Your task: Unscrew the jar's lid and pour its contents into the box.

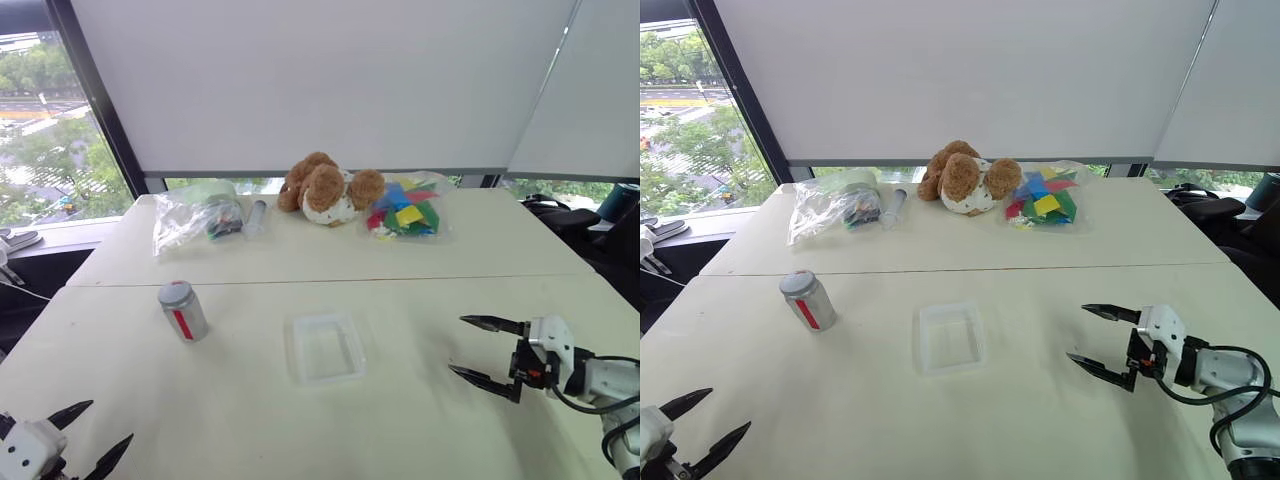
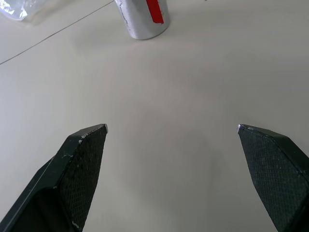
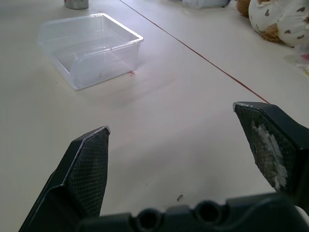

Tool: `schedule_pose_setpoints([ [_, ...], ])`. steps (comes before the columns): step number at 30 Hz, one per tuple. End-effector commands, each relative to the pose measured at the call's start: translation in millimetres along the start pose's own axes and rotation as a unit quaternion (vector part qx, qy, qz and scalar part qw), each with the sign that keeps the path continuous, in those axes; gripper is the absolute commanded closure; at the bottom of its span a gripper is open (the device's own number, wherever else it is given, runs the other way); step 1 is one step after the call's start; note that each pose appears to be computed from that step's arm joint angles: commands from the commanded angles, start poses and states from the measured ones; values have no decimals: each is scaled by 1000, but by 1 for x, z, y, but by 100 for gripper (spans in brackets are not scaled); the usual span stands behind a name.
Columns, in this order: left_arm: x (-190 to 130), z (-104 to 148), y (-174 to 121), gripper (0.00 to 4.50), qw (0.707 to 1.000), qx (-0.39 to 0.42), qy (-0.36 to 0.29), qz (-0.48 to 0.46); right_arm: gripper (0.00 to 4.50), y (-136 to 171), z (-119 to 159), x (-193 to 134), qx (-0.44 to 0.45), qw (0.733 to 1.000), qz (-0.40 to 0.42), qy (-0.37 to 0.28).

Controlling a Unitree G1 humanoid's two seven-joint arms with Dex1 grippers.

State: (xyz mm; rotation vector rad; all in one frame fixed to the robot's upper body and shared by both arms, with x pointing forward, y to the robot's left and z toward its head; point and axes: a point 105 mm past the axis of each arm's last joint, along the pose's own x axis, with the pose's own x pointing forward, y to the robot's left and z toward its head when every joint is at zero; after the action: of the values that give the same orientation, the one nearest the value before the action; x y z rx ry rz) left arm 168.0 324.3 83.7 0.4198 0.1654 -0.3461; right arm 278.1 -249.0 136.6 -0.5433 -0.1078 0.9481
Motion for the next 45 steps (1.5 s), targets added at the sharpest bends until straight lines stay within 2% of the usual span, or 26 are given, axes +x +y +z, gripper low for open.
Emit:
schedule_pose_setpoints([
  [1, -1, 6, 3, 5, 1000, 20, -12, 12, 0, -5, 7, 2, -9, 1000, 0, -14],
  [5, -3, 8, 9, 5, 999, -29, -22, 40, 0, -5, 27, 22, -11, 997, -10, -72],
  [8, -9, 8, 15, 5, 993, -92, -40, 68, 0, -1, 51, 34, -13, 989, -7, -150],
  [11, -28, 3, 32, 5, 973, -124, -72, 183, 0, 1, 82, 53, 28, 972, 1, -235],
  [15, -45, -27, 15, 5, 954, -165, -48, 247, 0, 16, 107, 65, 29, 955, 61, -287],
  [17, -44, -30, 7, 5, 950, -173, -49, 257, 0, 20, 112, 69, 17, 952, 72, -295],
  [22, -10, -8, -17, 5, 948, -180, -76, 249, 0, 22, 110, 73, 6, 953, 77, -293],
  [28, 53, 42, -41, 5, 940, -154, -130, 274, 0, 18, 99, 70, 0, 960, 73, -271],
  [31, 68, 52, -39, 5, 935, -146, -128, 296, 0, 17, 96, 69, 0, 961, 75, -268],
  [33, 90, 61, -37, 5, 932, -153, -129, 301, 0, 17, 94, 68, 1, 962, 76, -263],
  [39, 130, 86, -27, 5, 934, -157, -140, 289, 0, 19, 94, 69, 4, 963, 77, -260],
  [45, 149, 98, -13, 5, 938, -139, -142, 285, 0, 24, 94, 68, 6, 963, 74, -257],
])
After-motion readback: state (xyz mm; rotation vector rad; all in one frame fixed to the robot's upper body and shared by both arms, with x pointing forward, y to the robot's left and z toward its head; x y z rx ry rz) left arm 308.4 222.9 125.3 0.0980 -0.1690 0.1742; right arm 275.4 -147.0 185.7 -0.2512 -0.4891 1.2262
